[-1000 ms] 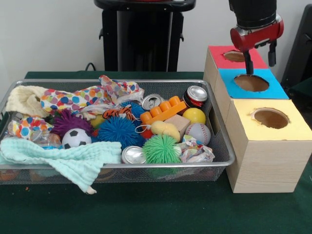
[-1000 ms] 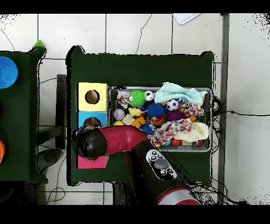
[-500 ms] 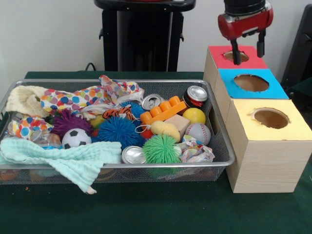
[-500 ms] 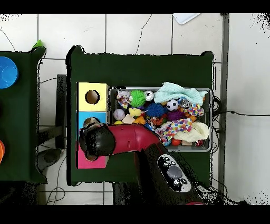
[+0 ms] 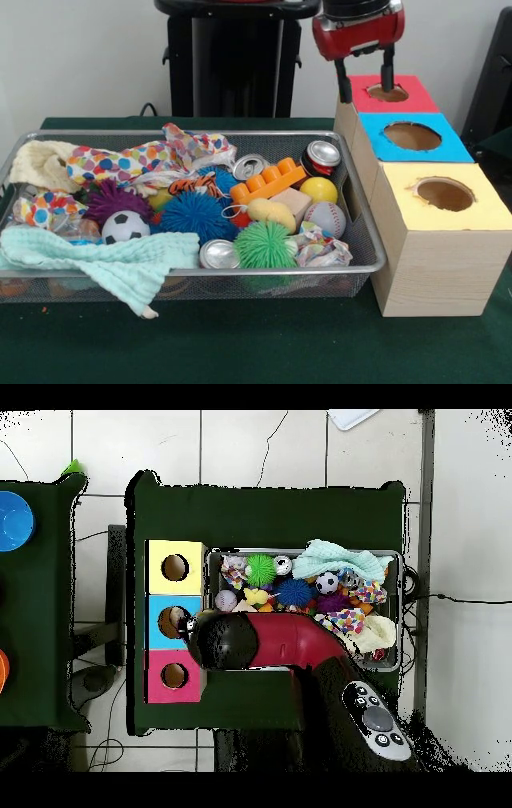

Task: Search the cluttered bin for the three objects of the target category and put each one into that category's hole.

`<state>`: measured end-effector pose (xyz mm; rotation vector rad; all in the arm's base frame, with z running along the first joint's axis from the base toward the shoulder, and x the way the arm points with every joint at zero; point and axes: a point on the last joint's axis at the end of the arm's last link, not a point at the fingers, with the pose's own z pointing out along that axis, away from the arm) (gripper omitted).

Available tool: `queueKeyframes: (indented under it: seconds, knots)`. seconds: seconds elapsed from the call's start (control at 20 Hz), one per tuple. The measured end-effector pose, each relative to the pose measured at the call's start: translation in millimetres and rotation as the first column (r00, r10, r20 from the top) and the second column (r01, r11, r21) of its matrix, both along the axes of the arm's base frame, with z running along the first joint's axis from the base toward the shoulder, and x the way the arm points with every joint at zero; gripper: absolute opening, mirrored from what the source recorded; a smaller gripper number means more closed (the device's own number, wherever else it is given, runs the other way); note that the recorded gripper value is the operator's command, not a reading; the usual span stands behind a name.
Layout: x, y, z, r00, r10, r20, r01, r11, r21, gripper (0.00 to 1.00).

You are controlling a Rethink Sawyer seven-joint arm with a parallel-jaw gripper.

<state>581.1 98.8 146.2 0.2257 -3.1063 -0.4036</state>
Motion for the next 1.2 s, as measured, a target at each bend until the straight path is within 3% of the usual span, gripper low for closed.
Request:
queueKeyframes:
  seconds: [0.55,1.2]
  knots:
    - [40.8,-58.5,10.5,0.9943,0.005,0.106,0.003,0.9968,-0.08,1.0]
    - [94.2,-148.9,28.8,0.9921,-0.001,0.125,0.023,0.9845,-0.174,1.0]
